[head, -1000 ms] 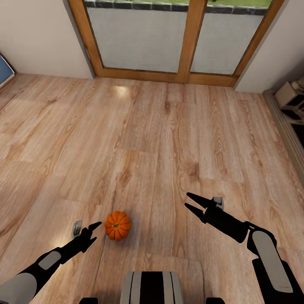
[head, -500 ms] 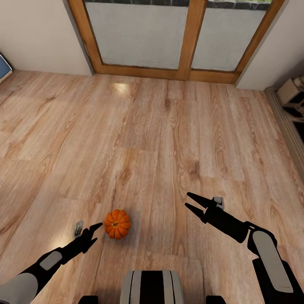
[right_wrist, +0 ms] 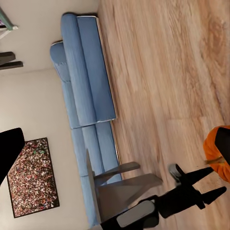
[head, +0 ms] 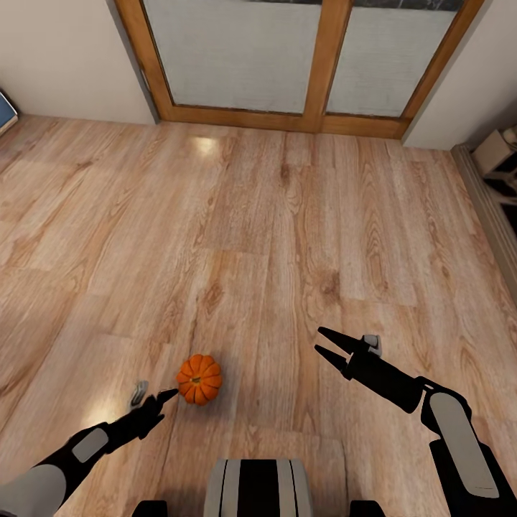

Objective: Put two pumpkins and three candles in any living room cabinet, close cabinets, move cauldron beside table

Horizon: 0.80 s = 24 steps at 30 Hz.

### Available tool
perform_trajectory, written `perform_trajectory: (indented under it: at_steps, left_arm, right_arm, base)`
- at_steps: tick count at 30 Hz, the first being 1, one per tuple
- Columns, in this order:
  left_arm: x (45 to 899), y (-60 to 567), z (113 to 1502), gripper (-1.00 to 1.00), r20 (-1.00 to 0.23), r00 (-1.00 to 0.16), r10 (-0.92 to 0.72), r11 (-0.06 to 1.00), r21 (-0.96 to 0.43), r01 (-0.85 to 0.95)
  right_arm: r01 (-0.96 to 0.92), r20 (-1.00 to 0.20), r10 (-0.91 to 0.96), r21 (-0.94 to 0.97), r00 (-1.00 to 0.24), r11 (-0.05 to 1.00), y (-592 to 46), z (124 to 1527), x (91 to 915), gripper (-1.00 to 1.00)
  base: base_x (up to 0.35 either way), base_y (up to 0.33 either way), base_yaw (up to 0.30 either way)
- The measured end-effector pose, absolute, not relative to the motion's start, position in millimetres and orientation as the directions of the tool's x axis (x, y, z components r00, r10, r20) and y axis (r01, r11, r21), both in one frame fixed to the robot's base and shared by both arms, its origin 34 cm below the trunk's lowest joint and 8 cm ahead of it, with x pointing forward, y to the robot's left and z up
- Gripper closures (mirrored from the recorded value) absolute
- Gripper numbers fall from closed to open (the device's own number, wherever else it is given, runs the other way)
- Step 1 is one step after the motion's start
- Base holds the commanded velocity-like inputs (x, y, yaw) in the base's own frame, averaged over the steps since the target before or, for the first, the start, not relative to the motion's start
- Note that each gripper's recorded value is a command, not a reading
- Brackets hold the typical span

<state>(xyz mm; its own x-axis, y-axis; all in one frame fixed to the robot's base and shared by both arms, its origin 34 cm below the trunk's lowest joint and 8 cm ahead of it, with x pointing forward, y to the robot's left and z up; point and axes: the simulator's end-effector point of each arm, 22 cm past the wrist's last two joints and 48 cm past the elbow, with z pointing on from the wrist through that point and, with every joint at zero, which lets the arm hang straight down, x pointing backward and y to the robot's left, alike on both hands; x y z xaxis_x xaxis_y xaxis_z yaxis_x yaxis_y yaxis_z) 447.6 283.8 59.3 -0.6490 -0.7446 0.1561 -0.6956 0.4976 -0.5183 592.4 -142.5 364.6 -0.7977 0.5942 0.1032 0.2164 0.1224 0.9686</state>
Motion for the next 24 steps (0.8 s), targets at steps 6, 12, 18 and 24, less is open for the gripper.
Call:
perform_trajectory:
  at_steps: [6,12,18,24]
  left_arm:
    - [433.7,276.6,55.8,-1.00,0.163,-0.705,-0.690,0.560,-0.498,-0.663]
    - [432.8,272.6,56.3,-1.00,0.160,-0.725,-0.669,0.576,-0.504,-0.643]
    - [433.5,270.5,57.0,-1.00,0.160,-0.732,-0.663,0.579,-0.510,-0.636]
    - [436.8,261.4,61.8,-1.00,0.161,-0.750,-0.642,0.575,-0.546,-0.610]
  right_arm:
    - [0.217,0.103,0.594,0.968,-0.798,0.123,-142.6,364.4,592.4,-1.00]
    - [0.217,0.103,0.594,0.968,-0.798,0.123,-142.8,364.3,592.3,-1.00]
    - [0.217,0.103,0.594,0.968,-0.798,0.123,-142.7,364.4,592.4,-1.00]
    - [0.217,0.103,0.594,0.968,-0.798,0.122,-142.6,364.4,592.4,-1.00]
  base:
    - [0.000,0.000,0.000]
    - [0.000,0.000,0.000]
    - [0.000,0.000,0.000]
    - [0.000,0.000,0.000]
